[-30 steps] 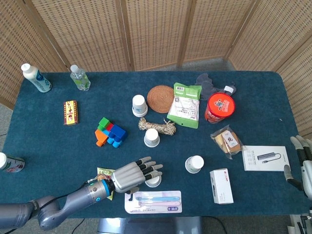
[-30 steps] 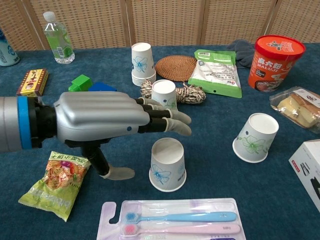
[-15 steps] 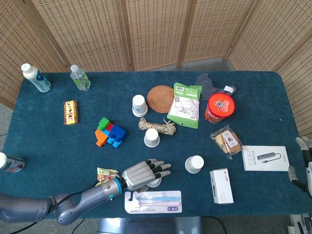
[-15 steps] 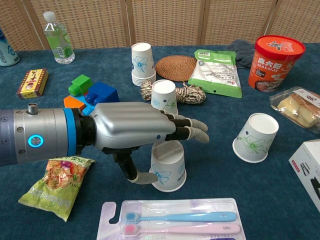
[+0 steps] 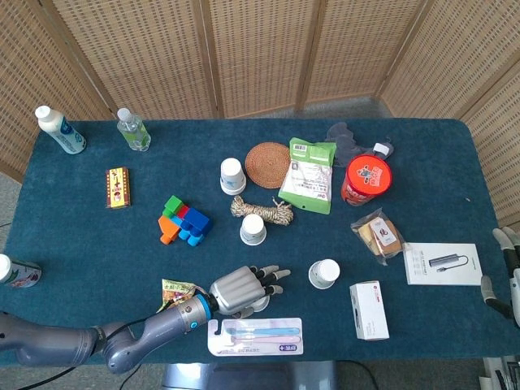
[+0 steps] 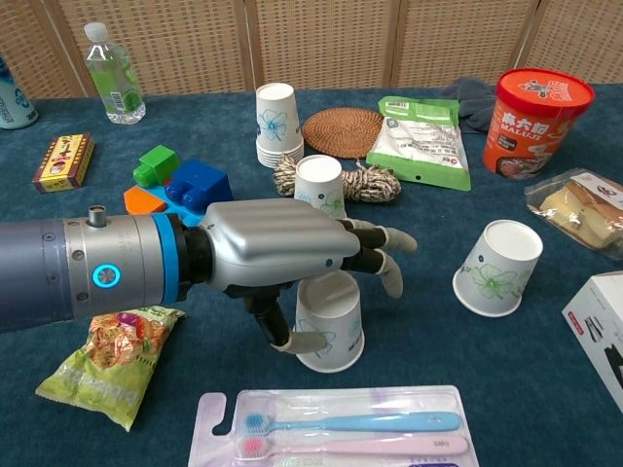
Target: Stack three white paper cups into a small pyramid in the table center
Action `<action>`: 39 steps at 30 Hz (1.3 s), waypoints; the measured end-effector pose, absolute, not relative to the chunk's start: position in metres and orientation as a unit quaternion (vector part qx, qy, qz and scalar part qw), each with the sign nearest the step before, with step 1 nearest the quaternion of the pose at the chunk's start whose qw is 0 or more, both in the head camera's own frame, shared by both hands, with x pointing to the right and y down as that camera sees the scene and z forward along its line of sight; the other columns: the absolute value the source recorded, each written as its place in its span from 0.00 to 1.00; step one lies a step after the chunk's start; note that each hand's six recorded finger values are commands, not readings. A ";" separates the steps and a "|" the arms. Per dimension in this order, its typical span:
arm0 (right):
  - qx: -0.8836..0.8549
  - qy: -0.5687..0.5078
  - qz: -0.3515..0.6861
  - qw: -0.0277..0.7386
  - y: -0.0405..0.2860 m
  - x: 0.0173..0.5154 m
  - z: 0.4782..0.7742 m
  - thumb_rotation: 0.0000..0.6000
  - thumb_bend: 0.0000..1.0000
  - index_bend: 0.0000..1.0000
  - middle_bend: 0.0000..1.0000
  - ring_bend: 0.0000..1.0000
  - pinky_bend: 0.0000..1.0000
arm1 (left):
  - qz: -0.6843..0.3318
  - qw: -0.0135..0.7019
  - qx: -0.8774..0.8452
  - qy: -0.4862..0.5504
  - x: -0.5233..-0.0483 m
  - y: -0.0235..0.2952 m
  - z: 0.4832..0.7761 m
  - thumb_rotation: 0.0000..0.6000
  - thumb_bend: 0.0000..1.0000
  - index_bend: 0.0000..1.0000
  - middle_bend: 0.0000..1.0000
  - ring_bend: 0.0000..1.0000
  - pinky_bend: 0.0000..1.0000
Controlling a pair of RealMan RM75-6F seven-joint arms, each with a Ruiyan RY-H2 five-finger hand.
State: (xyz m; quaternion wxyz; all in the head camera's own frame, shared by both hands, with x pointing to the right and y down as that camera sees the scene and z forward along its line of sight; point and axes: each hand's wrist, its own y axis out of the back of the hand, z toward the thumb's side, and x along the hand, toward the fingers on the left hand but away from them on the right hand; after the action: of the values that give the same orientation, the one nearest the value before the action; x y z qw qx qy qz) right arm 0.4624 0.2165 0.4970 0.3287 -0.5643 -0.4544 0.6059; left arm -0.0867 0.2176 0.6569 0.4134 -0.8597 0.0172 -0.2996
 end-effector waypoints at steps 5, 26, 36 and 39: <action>-0.563 -0.455 0.608 0.328 0.217 0.464 0.497 1.00 0.51 0.00 0.00 0.00 0.00 | -0.299 0.417 -0.858 0.017 -0.085 0.218 0.659 1.00 0.43 0.30 0.06 0.16 0.48; -0.562 -0.456 0.608 0.327 0.217 0.464 0.497 1.00 0.51 0.00 0.00 0.00 0.00 | -0.307 0.434 -0.846 0.044 -0.090 0.199 0.661 1.00 0.46 0.41 0.17 0.26 0.56; -0.561 -0.457 0.608 0.327 0.216 0.465 0.496 1.00 0.51 0.00 0.00 0.00 0.00 | -0.303 0.437 -0.844 0.065 -0.080 0.180 0.662 1.00 0.46 0.38 0.15 0.26 0.55; -0.560 -0.458 0.609 0.326 0.217 0.465 0.496 1.00 0.51 0.00 0.00 0.00 0.00 | -0.302 0.437 -0.845 0.063 -0.075 0.179 0.665 1.00 0.46 0.37 0.14 0.25 0.55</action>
State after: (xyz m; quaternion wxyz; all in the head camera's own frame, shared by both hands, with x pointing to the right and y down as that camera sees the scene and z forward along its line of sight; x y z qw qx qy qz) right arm 0.4654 0.2172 0.4959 0.3259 -0.5597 -0.4576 0.6092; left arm -0.0753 0.1794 0.6652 0.4375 -0.8445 0.0634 -0.3023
